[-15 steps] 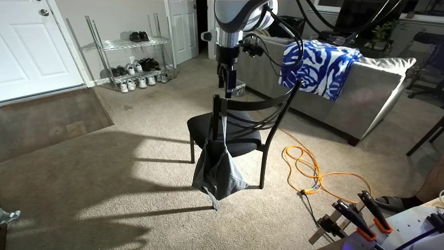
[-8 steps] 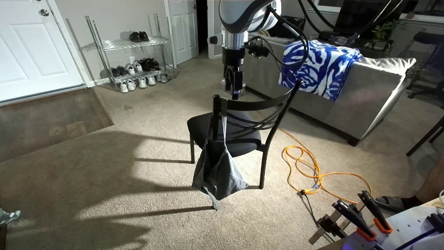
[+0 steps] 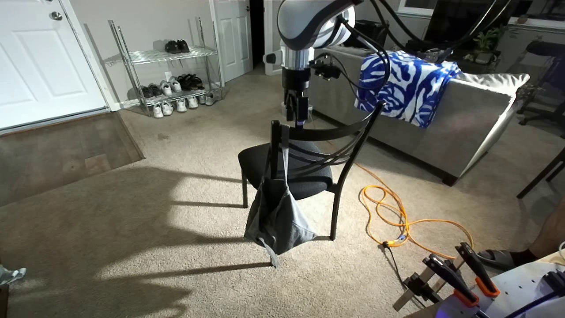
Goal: Move the grey bag to the right side of the chair
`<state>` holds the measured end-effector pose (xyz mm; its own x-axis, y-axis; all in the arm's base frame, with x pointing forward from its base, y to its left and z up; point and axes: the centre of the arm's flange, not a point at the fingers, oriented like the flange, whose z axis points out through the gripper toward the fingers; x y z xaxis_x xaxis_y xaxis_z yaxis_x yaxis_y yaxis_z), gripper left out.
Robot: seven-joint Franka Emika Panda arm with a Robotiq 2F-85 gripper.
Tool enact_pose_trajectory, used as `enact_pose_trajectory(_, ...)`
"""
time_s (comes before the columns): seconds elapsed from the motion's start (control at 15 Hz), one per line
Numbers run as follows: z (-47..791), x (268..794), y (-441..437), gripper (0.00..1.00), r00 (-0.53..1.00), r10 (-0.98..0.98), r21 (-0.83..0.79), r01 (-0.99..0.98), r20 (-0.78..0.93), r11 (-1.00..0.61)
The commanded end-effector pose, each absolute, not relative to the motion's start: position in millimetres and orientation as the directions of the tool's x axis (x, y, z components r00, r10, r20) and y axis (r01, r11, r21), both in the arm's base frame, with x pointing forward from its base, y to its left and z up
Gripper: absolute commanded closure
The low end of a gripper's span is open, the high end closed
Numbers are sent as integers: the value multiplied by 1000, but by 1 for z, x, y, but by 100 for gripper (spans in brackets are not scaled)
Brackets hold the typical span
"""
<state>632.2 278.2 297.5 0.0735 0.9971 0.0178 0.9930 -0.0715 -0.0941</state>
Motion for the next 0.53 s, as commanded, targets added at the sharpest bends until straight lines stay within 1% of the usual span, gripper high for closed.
enact_pose_trajectory(0.0, 291, 636, 279, 0, 44, 999, -120, 992, 9, -43)
enact_pose_trajectory(0.47, 289, 636, 283, 0, -20, 1000, -97, 995, 23, 22)
